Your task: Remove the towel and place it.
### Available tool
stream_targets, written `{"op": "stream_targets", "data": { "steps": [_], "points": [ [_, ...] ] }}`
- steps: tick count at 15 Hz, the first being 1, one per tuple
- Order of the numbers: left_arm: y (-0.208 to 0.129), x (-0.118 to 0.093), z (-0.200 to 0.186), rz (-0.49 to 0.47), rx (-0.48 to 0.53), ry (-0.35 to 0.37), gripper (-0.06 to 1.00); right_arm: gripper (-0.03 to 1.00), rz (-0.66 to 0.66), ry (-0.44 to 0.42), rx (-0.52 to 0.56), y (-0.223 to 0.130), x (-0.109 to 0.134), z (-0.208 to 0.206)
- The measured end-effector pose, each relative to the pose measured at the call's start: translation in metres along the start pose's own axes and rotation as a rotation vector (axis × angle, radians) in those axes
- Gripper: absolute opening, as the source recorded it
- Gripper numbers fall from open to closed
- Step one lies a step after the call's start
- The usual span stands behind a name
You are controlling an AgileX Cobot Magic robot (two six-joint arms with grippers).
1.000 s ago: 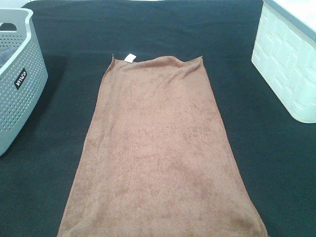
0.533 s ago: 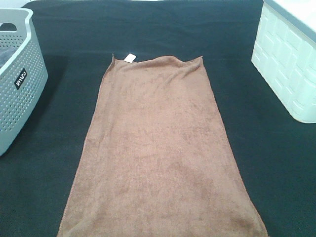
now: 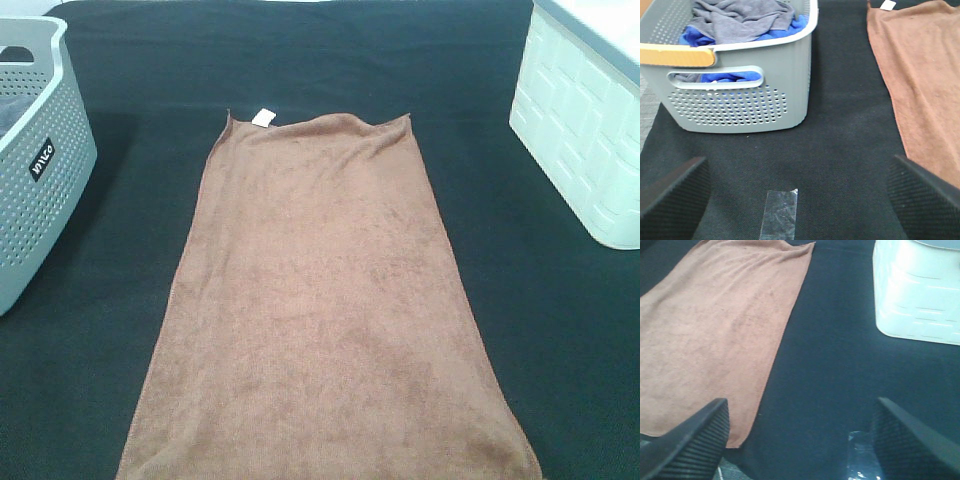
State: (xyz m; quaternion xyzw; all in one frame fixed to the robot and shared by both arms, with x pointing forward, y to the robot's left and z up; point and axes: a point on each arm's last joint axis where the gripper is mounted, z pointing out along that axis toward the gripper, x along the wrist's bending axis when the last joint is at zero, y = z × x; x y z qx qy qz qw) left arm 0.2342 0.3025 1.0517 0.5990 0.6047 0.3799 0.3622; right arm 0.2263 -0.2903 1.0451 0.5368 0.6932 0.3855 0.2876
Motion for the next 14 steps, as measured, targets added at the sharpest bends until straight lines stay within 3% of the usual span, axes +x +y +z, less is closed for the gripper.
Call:
{"op": "stream_targets", "data": {
  "steps": [14],
  "points": [
    [0.0, 0.0, 0.0, 0.0, 0.0, -0.001, 0.88, 0.75, -0.002, -0.004, 0.0, 0.0, -0.0003, 0.0]
  ]
}}
